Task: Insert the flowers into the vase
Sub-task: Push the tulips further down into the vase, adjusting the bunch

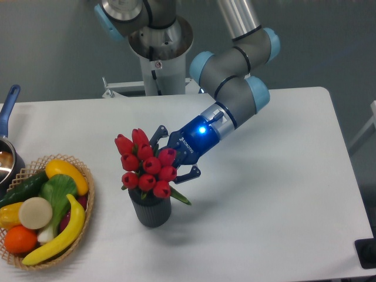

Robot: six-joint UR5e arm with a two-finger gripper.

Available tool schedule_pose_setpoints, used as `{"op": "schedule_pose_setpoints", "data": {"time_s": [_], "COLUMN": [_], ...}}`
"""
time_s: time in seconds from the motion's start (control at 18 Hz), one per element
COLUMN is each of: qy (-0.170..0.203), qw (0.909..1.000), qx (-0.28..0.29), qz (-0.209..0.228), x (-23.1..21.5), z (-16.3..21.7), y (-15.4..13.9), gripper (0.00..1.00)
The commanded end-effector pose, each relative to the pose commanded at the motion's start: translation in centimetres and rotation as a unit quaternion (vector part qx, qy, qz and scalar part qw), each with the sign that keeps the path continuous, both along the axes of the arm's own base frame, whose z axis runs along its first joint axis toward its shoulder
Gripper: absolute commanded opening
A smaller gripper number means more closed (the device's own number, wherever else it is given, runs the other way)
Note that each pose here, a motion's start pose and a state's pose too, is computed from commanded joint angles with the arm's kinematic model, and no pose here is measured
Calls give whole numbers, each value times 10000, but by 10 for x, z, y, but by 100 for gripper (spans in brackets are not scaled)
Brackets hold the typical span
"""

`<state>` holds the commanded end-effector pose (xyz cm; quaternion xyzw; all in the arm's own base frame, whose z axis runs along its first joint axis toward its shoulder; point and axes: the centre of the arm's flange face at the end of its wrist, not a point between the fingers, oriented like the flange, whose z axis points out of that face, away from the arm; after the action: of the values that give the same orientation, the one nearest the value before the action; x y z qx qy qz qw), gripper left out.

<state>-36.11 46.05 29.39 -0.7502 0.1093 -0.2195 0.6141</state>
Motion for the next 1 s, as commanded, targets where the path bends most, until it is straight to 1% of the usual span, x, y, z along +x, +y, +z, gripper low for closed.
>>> {"op": "schedule_pose_setpoints", "data": {"time_s": [0.28,0.33,0.44,0.5,0.56,0.72,1.0], "qy": [-20,-20,-14,-13,-7,-20,-1], "qw": [10000,10000,10000,10000,10000,10000,10000], "qx": [-11,-11,-8,-8,-4,-11,-78], "qz": [0,0,-2,-2,-2,-2,2], "x": [-1,-1,-1,-2,-2,-3,-2], "z": [-3,-3,-4,-4,-4,-5,-7], "y": [1,1,1,1,1,1,1], "gripper": [53,55,60,68,69,72,72]}}
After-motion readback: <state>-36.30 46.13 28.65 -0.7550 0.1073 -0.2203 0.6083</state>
